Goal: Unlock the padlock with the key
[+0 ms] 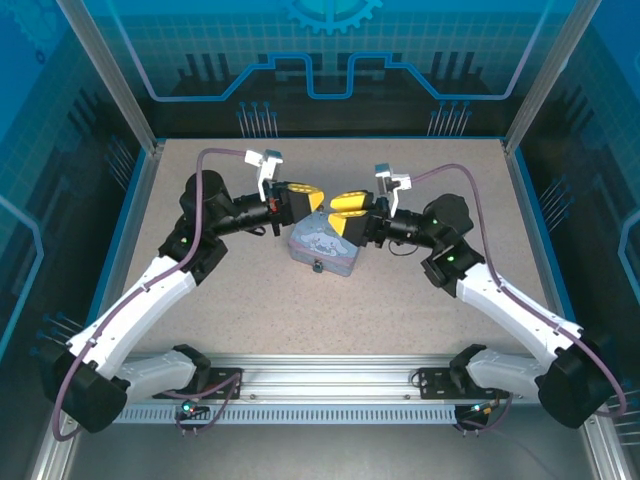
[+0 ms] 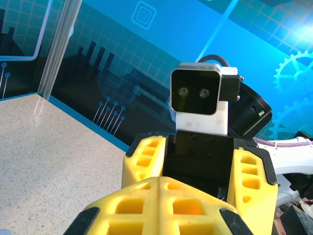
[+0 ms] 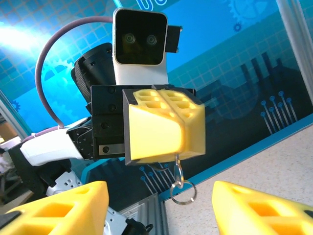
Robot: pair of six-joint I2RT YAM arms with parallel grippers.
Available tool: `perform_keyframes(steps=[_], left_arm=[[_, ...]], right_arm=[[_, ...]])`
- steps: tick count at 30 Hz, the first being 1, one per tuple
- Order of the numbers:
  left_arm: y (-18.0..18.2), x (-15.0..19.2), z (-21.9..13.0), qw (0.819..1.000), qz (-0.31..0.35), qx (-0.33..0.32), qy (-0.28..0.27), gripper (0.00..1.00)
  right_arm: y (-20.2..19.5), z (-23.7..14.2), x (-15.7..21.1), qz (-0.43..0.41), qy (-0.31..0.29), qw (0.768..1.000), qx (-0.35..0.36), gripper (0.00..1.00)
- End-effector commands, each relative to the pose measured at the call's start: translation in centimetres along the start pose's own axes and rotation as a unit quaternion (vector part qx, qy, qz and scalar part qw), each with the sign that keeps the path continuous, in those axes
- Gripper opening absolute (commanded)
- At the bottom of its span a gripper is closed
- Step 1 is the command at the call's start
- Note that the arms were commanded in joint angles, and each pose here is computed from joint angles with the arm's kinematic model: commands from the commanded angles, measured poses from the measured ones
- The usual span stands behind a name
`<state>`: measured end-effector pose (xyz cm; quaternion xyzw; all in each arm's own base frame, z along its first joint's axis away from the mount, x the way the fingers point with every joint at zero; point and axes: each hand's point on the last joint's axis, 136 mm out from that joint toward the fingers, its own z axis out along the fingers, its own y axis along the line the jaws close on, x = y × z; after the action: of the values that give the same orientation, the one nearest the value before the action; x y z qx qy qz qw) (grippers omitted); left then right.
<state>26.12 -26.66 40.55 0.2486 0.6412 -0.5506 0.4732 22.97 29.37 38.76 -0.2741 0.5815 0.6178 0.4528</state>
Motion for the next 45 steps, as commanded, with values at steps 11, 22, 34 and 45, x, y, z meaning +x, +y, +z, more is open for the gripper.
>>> perform_keyframes(steps=[11, 22, 34, 45], left_arm=[[-0.7, -0.1, 0.2, 1.0, 0.018, 0.012, 0.004, 0.0], [-0.2, 0.2, 0.2, 1.0, 0.017, -0.002, 0.009, 0.0], [0.1, 0.2, 0.2, 1.0, 0.018, -0.009, 0.009, 0.0], [0.4, 0.1, 0.3, 1.0, 0.016, -0.014, 0.007, 0.0]], right_arm=[[0.2, 1.9, -0.6, -0.001, -0.006, 1.0, -0.011, 0.4], [0.2, 2.1, -0.8, 0.0, -0.008, 1.0, -0.009, 0.22], [-0.4, 2.1, -0.1, 0.006, 0.004, 1.0, 0.001, 0.07], [-0.4, 1.8, 0.4, 0.01, 0.009, 1.0, 0.004, 0.29]])
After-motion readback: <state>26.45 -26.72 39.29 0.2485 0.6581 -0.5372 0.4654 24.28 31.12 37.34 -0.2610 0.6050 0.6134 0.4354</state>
